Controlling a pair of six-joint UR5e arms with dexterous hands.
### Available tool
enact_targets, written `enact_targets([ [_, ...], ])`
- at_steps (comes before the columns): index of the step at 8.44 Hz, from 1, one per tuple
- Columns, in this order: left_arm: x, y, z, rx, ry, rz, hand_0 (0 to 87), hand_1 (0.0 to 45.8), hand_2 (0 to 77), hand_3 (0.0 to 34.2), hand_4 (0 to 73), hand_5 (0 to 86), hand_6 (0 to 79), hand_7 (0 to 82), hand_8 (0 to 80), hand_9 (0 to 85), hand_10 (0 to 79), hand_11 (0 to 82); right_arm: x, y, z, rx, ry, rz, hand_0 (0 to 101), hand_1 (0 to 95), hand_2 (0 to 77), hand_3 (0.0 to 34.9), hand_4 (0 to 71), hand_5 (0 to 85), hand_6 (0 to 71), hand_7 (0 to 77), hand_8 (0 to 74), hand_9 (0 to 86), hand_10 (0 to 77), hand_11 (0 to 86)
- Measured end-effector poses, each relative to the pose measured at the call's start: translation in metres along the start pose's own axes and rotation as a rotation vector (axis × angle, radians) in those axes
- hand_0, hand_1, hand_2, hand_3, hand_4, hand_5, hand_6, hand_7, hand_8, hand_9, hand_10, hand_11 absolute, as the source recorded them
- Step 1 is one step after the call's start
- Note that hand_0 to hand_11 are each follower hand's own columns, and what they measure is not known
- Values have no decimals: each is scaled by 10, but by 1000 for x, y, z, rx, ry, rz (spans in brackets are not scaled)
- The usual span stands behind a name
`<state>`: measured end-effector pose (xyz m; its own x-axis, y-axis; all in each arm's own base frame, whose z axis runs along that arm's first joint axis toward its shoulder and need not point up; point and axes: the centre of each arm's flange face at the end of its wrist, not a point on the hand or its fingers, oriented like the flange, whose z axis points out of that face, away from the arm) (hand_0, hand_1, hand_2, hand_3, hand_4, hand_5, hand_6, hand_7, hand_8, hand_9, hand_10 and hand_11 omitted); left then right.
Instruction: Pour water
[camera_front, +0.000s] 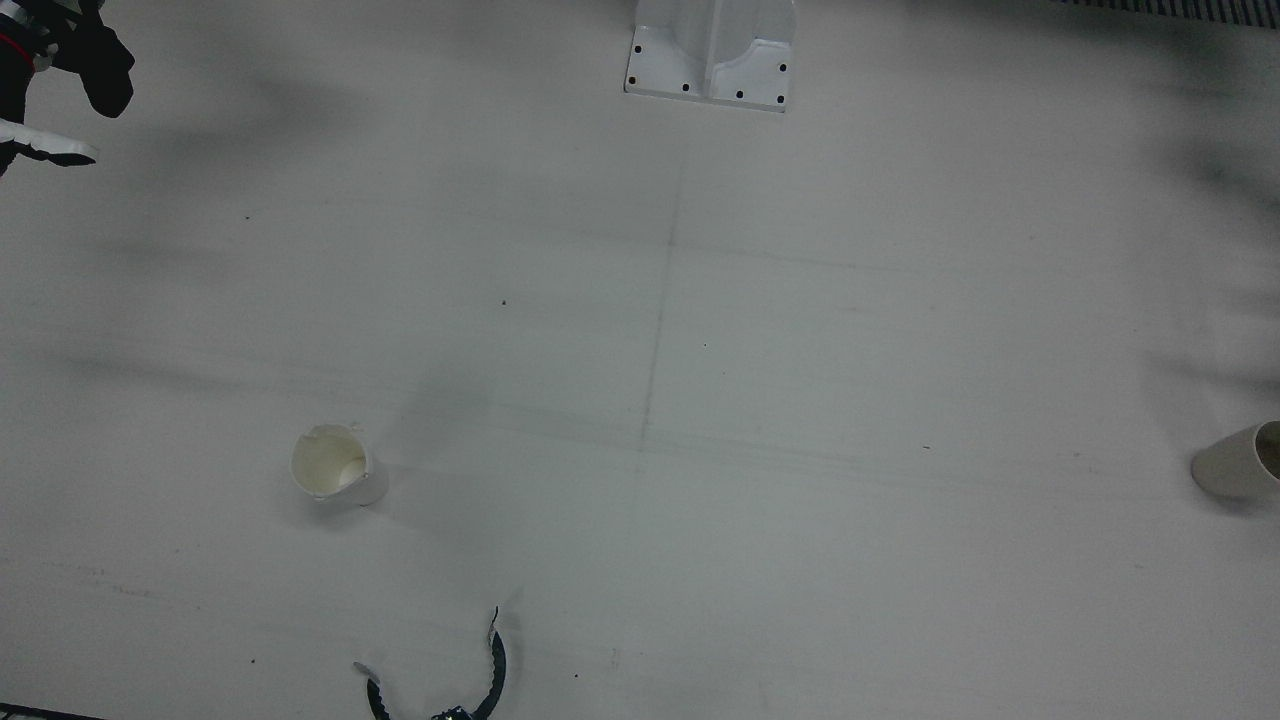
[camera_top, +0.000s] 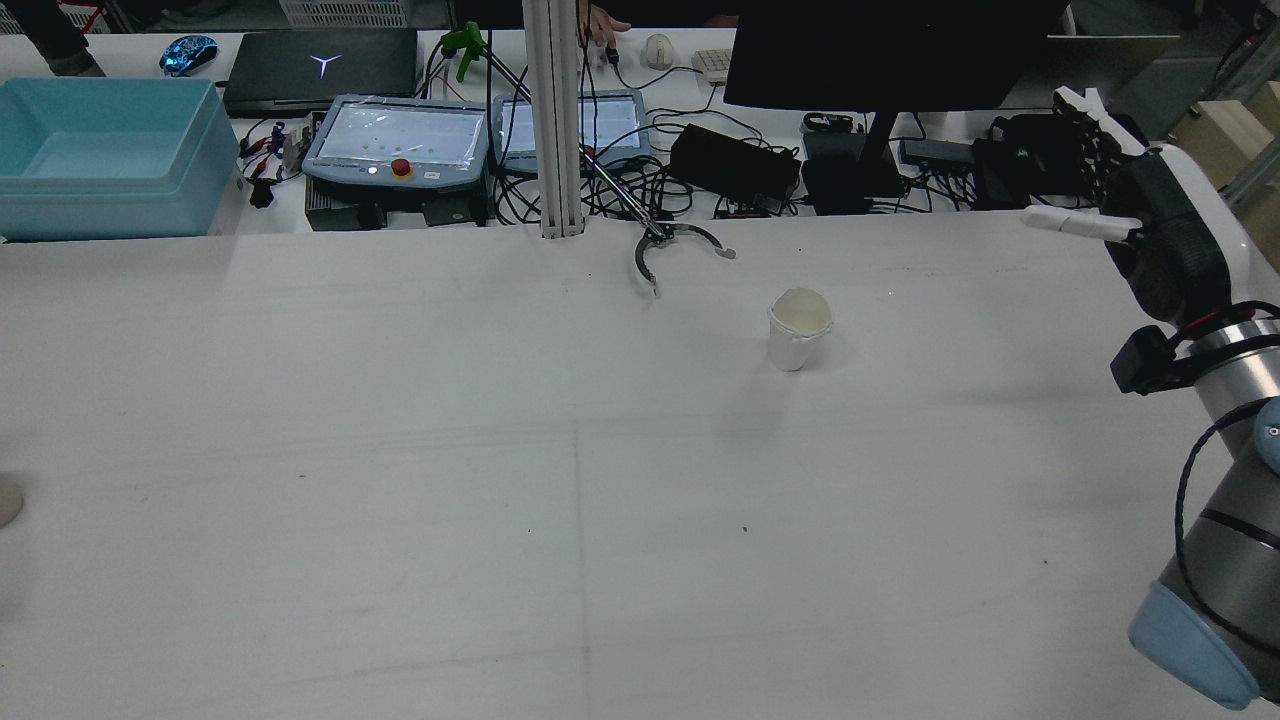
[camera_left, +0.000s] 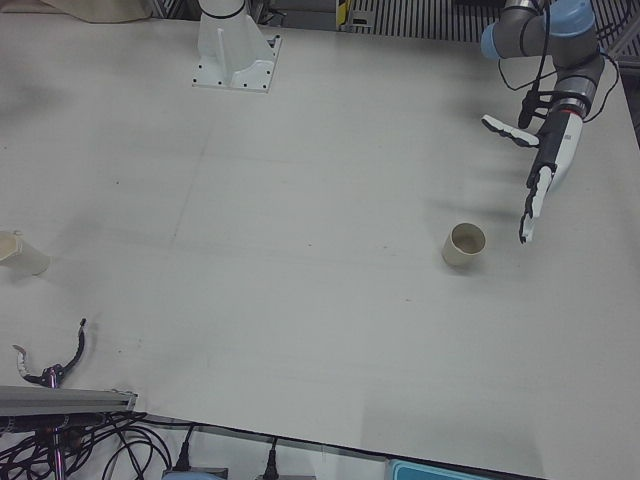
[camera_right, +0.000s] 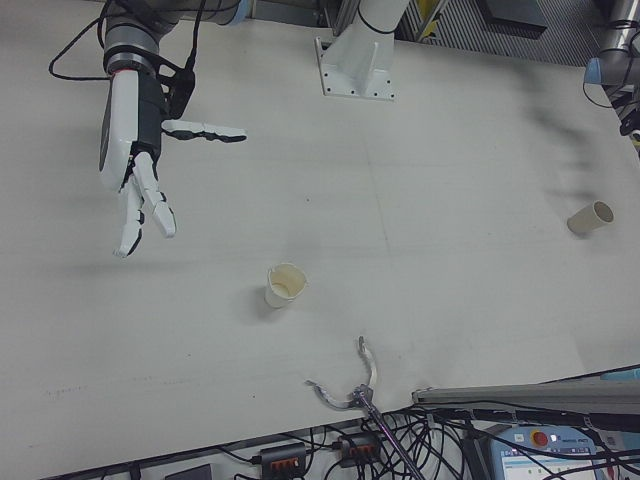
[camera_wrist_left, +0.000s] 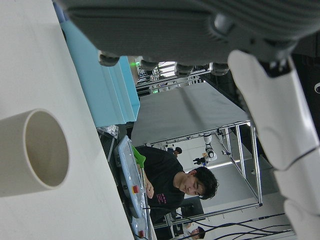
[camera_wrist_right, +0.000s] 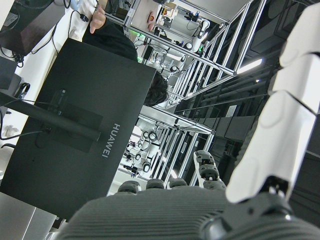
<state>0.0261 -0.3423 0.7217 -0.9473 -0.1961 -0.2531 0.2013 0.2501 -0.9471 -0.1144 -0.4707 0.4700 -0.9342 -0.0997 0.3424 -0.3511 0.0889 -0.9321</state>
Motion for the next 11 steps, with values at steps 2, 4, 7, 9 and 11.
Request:
enact_targets([
  [2,-20,-9,45,0,-11,14,490,98,11,185,22,22,0,54,0,11,0,0,5,-10,1,11,9,-15,479,147,55,11,38,82,5,16,5,5,5,5],
  [4,-33,-9,65,-12,-33,79,511,114,11,187,11,5,0,49,0,5,0,0,11,-21,0,28,23,-31,478,147,27,10,60,82,5,16,5,5,5,5],
  [7,-43,-39,52,-31,-63,213,511,114,11,200,11,5,0,22,0,11,0,0,17,-26,-1,36,37,-35,484,147,27,10,27,76,5,16,0,5,5,5],
  [9,-52,-76,38,-11,-76,246,511,109,11,200,11,5,0,22,0,11,0,0,25,-24,-4,31,53,-34,485,147,27,10,44,82,5,16,5,5,5,5],
  [11,-60,-108,31,0,-82,255,511,131,11,200,11,5,0,22,0,11,0,0,29,-21,-4,25,61,-30,482,131,44,11,54,82,5,16,5,5,5,5],
])
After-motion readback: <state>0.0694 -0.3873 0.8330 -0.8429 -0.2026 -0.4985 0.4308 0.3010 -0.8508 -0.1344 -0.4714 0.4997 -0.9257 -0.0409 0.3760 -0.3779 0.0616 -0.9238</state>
